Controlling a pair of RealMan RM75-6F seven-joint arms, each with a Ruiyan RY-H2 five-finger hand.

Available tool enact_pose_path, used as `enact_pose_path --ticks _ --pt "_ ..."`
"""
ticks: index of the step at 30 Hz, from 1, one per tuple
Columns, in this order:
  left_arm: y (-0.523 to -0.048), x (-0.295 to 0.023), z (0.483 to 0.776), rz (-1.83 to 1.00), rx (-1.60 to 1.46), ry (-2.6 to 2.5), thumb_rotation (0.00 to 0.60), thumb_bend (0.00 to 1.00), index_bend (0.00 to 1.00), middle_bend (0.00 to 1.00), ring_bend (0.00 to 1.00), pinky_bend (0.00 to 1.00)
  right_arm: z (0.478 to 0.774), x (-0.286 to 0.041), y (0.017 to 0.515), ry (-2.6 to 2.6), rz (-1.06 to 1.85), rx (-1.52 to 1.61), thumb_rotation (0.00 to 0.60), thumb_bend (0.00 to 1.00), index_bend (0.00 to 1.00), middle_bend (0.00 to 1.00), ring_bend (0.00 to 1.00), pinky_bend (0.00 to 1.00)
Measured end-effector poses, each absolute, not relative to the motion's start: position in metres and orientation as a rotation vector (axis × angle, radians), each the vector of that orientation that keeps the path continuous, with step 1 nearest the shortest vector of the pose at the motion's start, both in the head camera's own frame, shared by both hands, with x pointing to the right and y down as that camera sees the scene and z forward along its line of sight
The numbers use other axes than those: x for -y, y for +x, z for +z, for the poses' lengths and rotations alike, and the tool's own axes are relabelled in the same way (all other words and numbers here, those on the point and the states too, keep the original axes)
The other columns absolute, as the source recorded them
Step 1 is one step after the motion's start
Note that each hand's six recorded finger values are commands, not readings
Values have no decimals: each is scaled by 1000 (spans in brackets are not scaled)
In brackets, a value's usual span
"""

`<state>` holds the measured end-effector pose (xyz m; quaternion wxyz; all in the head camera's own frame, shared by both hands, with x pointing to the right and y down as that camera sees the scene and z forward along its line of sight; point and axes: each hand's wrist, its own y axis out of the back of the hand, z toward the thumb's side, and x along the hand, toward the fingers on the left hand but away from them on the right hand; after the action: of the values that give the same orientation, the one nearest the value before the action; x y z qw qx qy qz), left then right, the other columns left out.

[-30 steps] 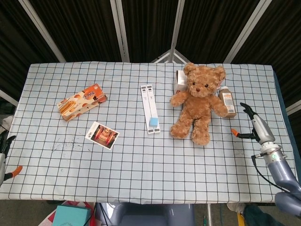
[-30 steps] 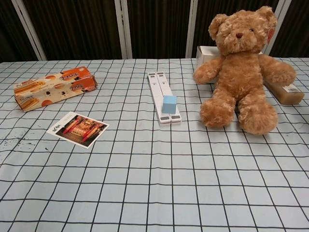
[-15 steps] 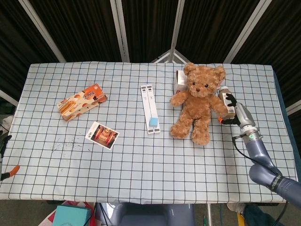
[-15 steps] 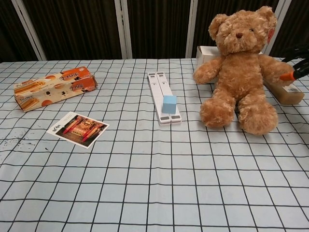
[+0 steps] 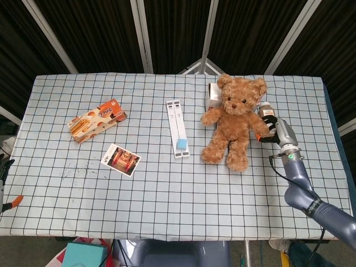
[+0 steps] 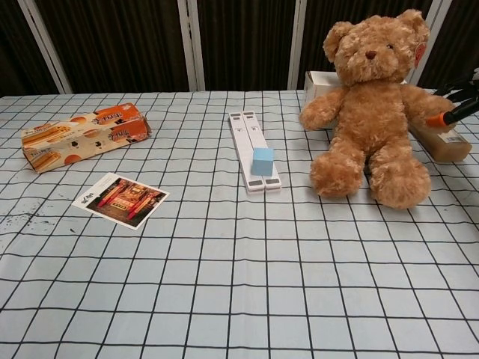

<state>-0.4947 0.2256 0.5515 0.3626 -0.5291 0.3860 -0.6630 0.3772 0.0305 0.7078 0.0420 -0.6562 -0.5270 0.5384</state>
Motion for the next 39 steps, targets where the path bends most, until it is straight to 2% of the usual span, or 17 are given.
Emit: enact_pose_path --ticks 8,14,23,33,39 --pt "-492 -225 554 -1702 -979 -1360 600 243 132 0 0 30 709 -28 386 -1975 1631 1683 600 298 456 475 517 73" --pt "-491 -225 557 -1712 -972 -1357 600 243 131 0 0 30 713 -31 391 -1975 1649 1670 600 298 579 561 556 88" --pt "-490 -225 557 -1714 -974 -1353 600 243 132 0 0 30 721 -35 389 -2007 1655 1655 600 330 582 564 557 88" --pt "-491 -225 557 -1717 -973 -1354 600 243 132 0 0 30 704 -19 373 -1984 1542 1659 600 345 582 564 557 89" --pt "-491 -225 556 -1714 -978 -1354 600 243 132 0 0 30 716 -27 378 -1968 1594 1645 600 345 582 564 557 89"
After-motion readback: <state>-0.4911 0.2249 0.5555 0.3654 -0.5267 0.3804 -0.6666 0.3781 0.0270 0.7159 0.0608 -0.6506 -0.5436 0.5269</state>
